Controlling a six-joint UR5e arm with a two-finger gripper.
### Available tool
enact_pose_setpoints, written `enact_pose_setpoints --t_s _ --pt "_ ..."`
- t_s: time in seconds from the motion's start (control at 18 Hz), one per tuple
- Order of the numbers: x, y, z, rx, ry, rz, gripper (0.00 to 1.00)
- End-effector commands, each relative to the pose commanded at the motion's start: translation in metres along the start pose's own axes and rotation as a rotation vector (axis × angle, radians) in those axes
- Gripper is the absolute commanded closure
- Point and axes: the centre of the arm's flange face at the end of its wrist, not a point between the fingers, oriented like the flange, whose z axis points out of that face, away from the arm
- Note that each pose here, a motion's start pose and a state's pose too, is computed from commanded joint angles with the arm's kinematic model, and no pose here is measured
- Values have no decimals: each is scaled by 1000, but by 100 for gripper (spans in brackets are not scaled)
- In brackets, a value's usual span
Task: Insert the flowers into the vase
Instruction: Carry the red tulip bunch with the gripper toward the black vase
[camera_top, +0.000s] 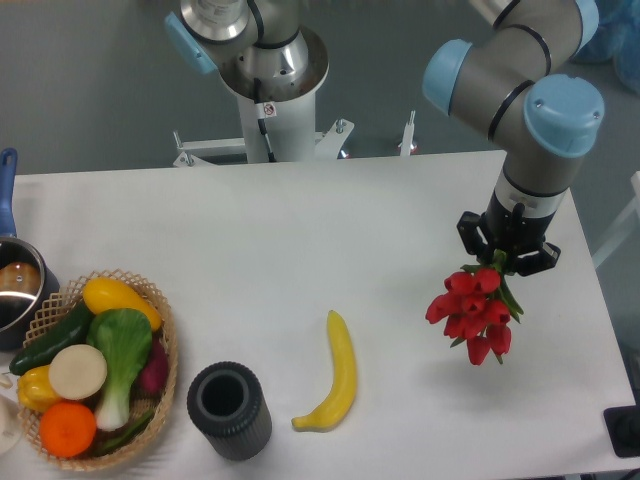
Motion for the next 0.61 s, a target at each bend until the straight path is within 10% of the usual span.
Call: enact_pose_setpoints --t_s 0.61 --pt "27 -51 -5 67 -4 -46 100"
